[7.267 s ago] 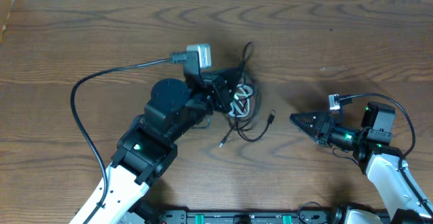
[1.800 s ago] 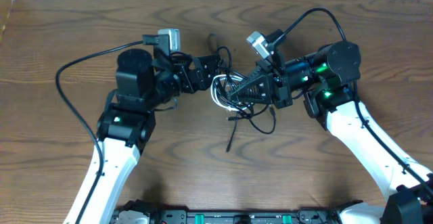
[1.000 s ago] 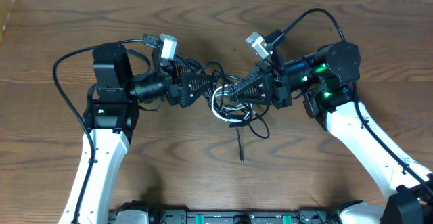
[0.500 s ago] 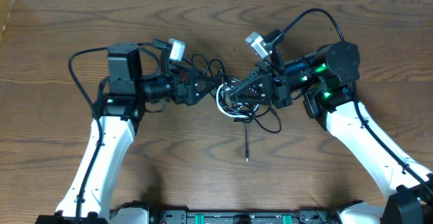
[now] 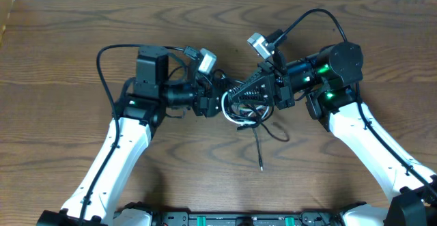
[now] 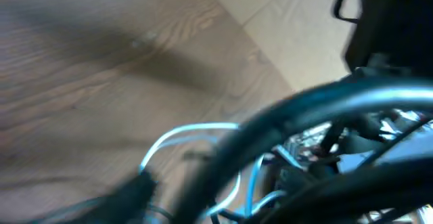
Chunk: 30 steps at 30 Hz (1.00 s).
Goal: Untangle cables
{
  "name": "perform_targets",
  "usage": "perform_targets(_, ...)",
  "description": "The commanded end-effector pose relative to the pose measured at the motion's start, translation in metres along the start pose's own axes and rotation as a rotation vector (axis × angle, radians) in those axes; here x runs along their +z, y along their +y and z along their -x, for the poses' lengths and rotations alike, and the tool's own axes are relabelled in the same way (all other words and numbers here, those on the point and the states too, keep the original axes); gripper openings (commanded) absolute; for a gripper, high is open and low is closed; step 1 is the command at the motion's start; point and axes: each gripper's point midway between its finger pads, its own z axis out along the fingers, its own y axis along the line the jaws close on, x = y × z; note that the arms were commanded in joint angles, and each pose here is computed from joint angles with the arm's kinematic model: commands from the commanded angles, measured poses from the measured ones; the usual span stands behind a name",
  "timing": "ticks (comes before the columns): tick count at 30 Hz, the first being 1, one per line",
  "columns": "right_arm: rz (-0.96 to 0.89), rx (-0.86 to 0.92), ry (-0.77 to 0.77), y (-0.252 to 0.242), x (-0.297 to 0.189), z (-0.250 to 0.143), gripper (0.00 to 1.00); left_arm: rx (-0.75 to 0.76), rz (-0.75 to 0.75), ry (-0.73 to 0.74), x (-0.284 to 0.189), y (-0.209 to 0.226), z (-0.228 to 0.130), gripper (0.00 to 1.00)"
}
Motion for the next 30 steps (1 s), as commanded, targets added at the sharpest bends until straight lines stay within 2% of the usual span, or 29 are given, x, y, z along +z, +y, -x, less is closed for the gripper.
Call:
perform_targets(1, 0.001, -0.030, -0.008, 0.007, 0.003, 0.004, 0.04, -0.038, 0.198, -0.028, -0.001, 0.033, 0.006, 0.08)
perform_targets(5, 0.003, -0.056, -0.004, 0.007, 0.003, 0.004, 0.04, -0.237, 0.437, -0.159, -0.037, 0.079, 0.021, 0.08)
perform_targets(9, 0.002, -0.146, -0.004, 0.007, 0.003, 0.004, 0.02, -0.342, 0.498, -0.310, -0.086, 0.088, 0.040, 0.08)
perform_targets(12, 0.001, -0.236, -0.002, 0.001, 0.003, 0.001, 0.03, -0.290, 0.454, -0.402, -0.123, 0.062, 0.057, 0.08)
perform_targets(17, -0.013, -0.310, -0.005, -0.022, 0.003, -0.006, 0.09, -0.175, 0.365, -0.456, -0.145, 0.011, 0.068, 0.08)
perform_targets(22, -0.125, -0.166, -0.066, -0.092, -0.003, -0.013, 0.24, -0.068, 0.336, -0.489, -0.153, -0.034, 0.069, 0.08)
perform_targets(24, -0.186, -0.082, -0.101, -0.126, -0.013, -0.016, 0.45, -0.060, 0.347, -0.498, -0.155, -0.042, 0.066, 0.07)
perform_targets(25, -0.202, -0.047, -0.113, -0.136, -0.019, -0.018, 0.47, -0.076, 0.365, -0.506, -0.157, -0.042, 0.064, 0.08)
perform_targets(27, -0.246, 0.078, -0.164, -0.165, -0.048, -0.022, 0.57, -0.280, 0.479, -0.561, -0.168, -0.021, 0.051, 0.08)
perform_targets(28, -0.258, 0.110, -0.181, -0.170, -0.056, -0.023, 0.59, -0.345, 0.511, -0.576, -0.171, -0.014, 0.047, 0.08)
perform_targets(29, -0.274, 0.152, -0.206, -0.176, -0.069, -0.023, 0.67, -0.482, 0.566, -0.605, -0.176, -0.001, 0.036, 0.08)
perform_targets(30, -0.284, 0.180, -0.223, -0.180, -0.077, -0.023, 0.71, -0.553, 0.591, -0.621, -0.179, 0.006, 0.031, 0.08)
